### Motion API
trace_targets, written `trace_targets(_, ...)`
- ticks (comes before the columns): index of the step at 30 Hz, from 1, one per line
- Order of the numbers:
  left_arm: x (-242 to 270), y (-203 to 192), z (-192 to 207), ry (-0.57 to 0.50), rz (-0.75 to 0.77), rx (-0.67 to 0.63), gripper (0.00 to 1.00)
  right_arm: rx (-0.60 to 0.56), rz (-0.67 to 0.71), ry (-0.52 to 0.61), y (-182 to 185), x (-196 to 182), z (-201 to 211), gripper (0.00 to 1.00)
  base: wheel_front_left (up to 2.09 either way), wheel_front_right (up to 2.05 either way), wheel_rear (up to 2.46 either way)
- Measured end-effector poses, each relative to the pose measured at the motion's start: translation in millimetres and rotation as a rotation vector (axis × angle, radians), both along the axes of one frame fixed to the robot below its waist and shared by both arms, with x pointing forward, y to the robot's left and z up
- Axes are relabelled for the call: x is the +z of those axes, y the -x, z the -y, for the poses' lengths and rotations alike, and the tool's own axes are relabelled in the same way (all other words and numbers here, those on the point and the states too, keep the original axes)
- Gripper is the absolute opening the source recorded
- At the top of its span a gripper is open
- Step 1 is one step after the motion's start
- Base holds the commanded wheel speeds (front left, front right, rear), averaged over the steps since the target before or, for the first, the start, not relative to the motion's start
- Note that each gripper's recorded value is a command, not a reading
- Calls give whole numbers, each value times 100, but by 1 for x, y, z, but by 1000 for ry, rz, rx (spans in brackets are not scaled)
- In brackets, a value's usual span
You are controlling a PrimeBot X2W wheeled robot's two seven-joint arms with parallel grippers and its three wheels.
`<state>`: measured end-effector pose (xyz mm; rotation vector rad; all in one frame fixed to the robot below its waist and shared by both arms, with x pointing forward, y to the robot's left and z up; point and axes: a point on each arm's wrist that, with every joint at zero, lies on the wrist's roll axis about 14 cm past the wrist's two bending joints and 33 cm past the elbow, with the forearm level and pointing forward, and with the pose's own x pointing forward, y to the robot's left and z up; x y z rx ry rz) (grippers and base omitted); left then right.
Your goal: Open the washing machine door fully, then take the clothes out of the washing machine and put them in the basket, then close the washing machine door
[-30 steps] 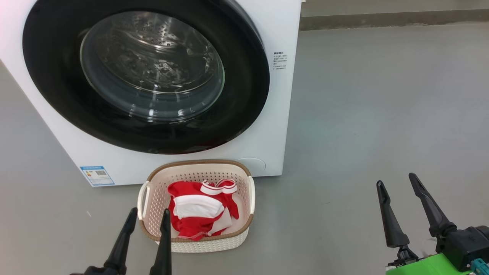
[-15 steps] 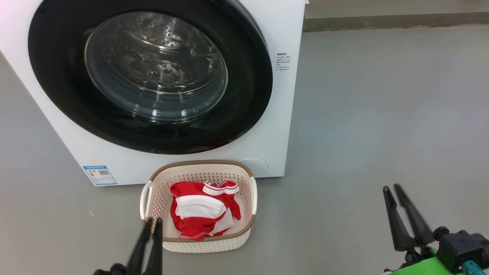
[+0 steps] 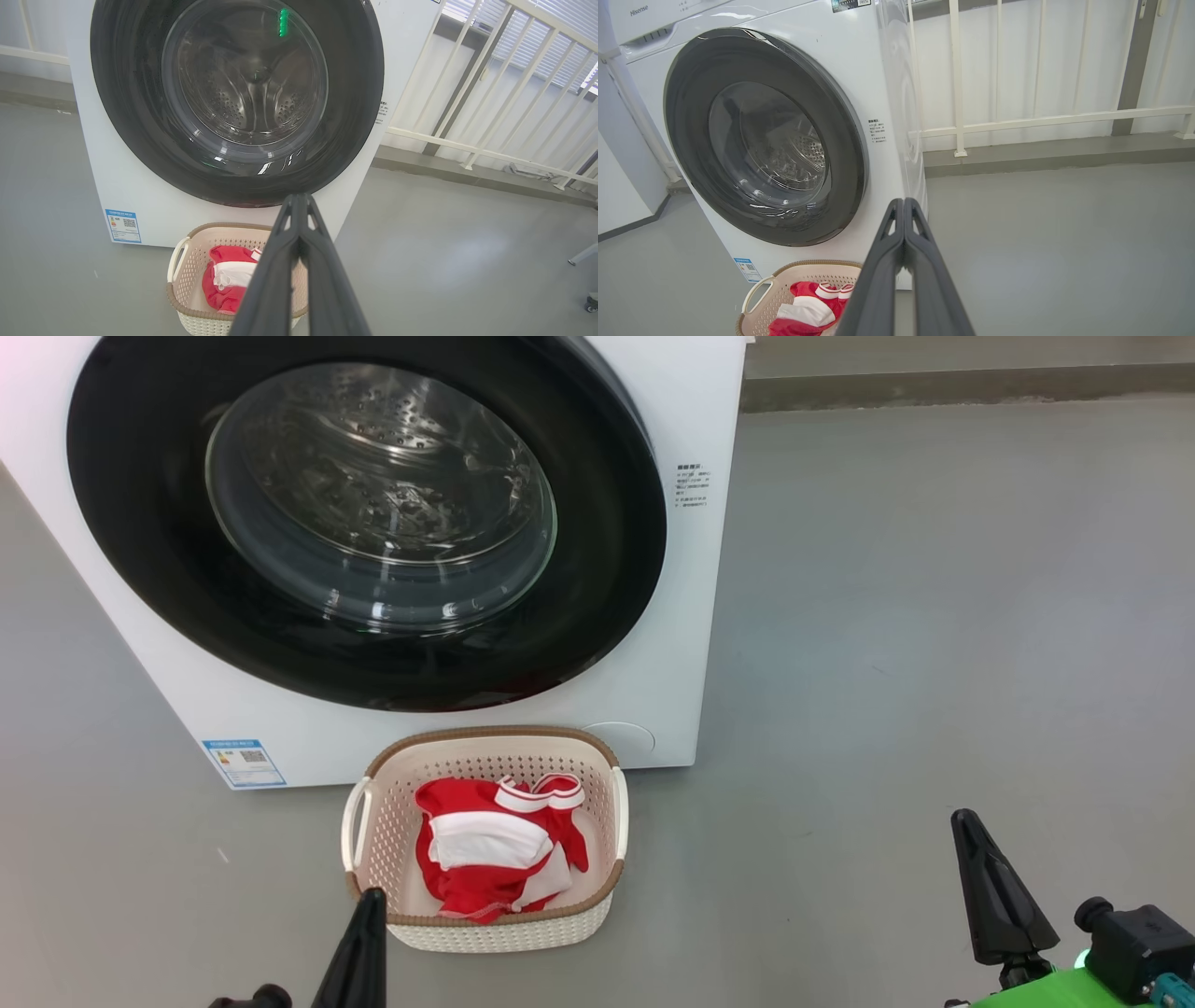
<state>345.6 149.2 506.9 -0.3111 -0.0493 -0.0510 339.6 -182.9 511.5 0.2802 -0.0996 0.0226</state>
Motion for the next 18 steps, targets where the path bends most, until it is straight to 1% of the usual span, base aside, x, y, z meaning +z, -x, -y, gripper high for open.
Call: trace_targets(18,-15,-2,-9,203,-80,25,0,-18,-40,-206,-5,-8,6,0,0,0,0)
